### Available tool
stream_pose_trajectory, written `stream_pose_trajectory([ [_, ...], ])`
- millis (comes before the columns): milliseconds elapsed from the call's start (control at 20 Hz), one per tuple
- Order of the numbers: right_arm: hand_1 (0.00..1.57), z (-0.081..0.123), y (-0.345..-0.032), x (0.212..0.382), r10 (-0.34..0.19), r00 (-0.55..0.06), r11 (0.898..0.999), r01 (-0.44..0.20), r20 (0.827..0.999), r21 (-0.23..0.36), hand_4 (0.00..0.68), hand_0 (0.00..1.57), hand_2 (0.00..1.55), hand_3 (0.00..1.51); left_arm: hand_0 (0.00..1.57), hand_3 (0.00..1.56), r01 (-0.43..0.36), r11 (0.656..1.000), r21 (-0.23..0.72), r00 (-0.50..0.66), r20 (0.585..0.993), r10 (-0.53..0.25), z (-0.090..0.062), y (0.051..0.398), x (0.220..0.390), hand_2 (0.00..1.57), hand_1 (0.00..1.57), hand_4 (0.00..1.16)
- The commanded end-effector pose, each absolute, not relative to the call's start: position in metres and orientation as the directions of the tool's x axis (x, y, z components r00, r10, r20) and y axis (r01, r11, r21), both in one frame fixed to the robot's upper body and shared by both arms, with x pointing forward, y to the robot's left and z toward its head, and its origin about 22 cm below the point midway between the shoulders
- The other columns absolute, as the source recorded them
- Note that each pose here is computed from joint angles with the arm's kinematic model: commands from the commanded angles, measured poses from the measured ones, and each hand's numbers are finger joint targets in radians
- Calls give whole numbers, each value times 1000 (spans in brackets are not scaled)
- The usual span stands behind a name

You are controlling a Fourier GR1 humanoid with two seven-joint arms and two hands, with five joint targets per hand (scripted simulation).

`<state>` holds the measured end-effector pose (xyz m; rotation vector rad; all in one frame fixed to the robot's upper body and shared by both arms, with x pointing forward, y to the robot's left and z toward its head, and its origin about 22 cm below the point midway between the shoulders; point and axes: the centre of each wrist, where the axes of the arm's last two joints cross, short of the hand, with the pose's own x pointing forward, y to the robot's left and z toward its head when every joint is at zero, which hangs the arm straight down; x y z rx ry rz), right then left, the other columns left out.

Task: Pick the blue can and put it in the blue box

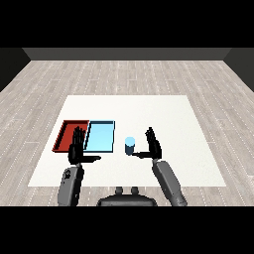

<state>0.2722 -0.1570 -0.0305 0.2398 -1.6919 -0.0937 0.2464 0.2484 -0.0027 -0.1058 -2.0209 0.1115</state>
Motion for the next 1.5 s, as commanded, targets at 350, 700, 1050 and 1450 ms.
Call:
stream_pose_trajectory([
  [350, 0, -62, -128, 264, -216, -47, 972, -102, 975, 211, 0, 0, 0, 0, 0, 0, 24, 991, -132, -427, 895, 130, 2, 235, 253, 0, 0, 0],
  [700, 0, -50, -124, 290, -239, -36, 965, -122, 970, 233, 0, 0, 0, 0, 0, 0, 15, 993, -117, -450, 886, 111, -2, 247, 235, 0, 0, 0],
  [1050, 0, -61, -112, 289, -244, -43, 962, -136, 969, 236, 0, 0, 0, 0, 0, 0, -3, 994, -106, -454, 886, 93, -5, 257, 241, 0, 0, 0],
  [1450, 0, -72, -109, 295, -249, -31, 957, -159, 968, 241, 0, 0, 0, 0, 0, 0, 21, 995, -99, -459, 883, 98, 20, 265, 249, 0, 0, 0],
])
